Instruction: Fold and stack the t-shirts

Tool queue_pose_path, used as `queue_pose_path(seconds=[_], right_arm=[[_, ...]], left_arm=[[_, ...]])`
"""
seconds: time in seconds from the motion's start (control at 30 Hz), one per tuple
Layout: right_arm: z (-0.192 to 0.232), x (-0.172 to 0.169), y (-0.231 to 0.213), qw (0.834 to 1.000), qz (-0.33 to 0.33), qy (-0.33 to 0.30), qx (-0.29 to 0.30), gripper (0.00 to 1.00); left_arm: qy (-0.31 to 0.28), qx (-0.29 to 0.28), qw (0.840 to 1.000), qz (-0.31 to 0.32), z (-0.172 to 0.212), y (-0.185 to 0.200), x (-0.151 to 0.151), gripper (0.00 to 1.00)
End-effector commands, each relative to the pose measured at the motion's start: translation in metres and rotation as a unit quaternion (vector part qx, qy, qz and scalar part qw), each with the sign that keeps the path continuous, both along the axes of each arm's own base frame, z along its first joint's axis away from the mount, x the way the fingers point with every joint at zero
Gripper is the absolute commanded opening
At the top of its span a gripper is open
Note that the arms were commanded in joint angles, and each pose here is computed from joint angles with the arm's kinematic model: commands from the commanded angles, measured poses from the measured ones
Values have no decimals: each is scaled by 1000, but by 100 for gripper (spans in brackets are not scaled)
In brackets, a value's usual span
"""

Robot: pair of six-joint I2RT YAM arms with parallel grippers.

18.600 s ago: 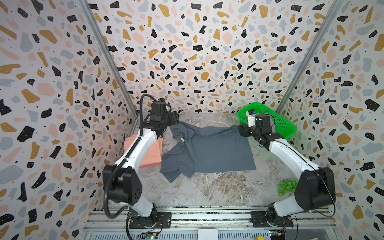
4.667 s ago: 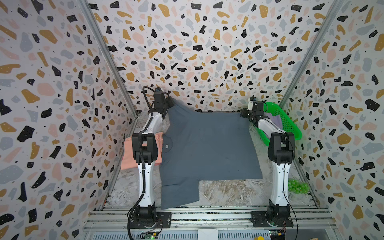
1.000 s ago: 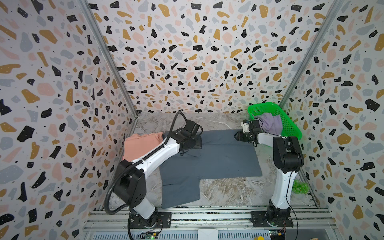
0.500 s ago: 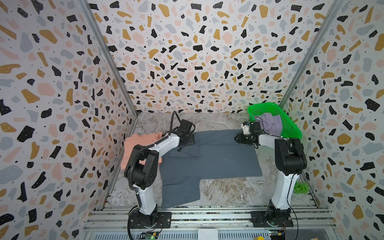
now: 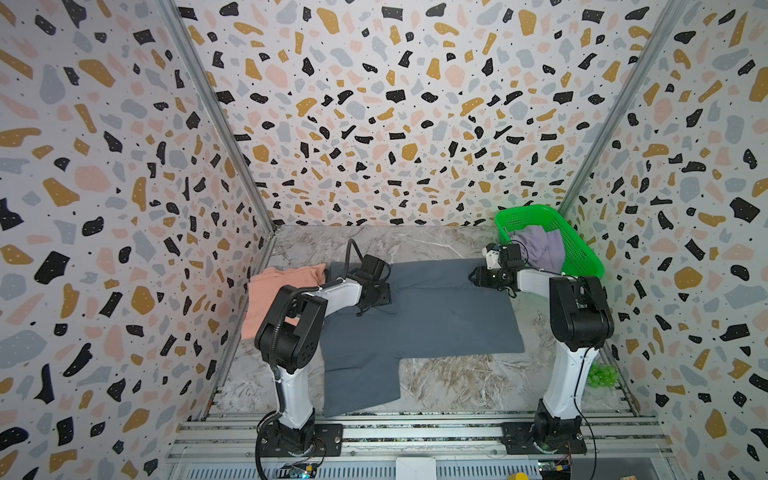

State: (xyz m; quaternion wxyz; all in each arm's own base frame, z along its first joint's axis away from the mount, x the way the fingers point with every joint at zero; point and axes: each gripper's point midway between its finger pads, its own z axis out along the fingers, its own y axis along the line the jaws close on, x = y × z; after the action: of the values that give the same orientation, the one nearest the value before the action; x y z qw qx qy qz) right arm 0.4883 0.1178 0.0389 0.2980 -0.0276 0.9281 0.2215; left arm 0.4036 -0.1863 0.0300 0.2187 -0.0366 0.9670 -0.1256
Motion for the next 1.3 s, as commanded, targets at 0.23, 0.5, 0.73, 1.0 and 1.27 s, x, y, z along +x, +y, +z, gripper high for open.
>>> queue_pose_path(seconds=[0.23,0.5,0.73,1.0,1.27], right_arm=[[-8,-8,-9,1000,-12,18,-13,47],[11,-4,-9,1000,-5,1,-8,47],[16,-4,-6,1000,-4,-5,2,48],[4,-10,-12,1000,-25,9,-4,48],[-12,-12,-22,998,-43,34,-25,48]], left_arm=[[36,-23,999,18,42,26,-81,60],[-53,-28,998,28,89,25,-43,65],[-45,-16,999,16,60,3,23,65],[-2,11,999,37,19,18,3,64],[46,32,997,54,-3,44,-55,63]])
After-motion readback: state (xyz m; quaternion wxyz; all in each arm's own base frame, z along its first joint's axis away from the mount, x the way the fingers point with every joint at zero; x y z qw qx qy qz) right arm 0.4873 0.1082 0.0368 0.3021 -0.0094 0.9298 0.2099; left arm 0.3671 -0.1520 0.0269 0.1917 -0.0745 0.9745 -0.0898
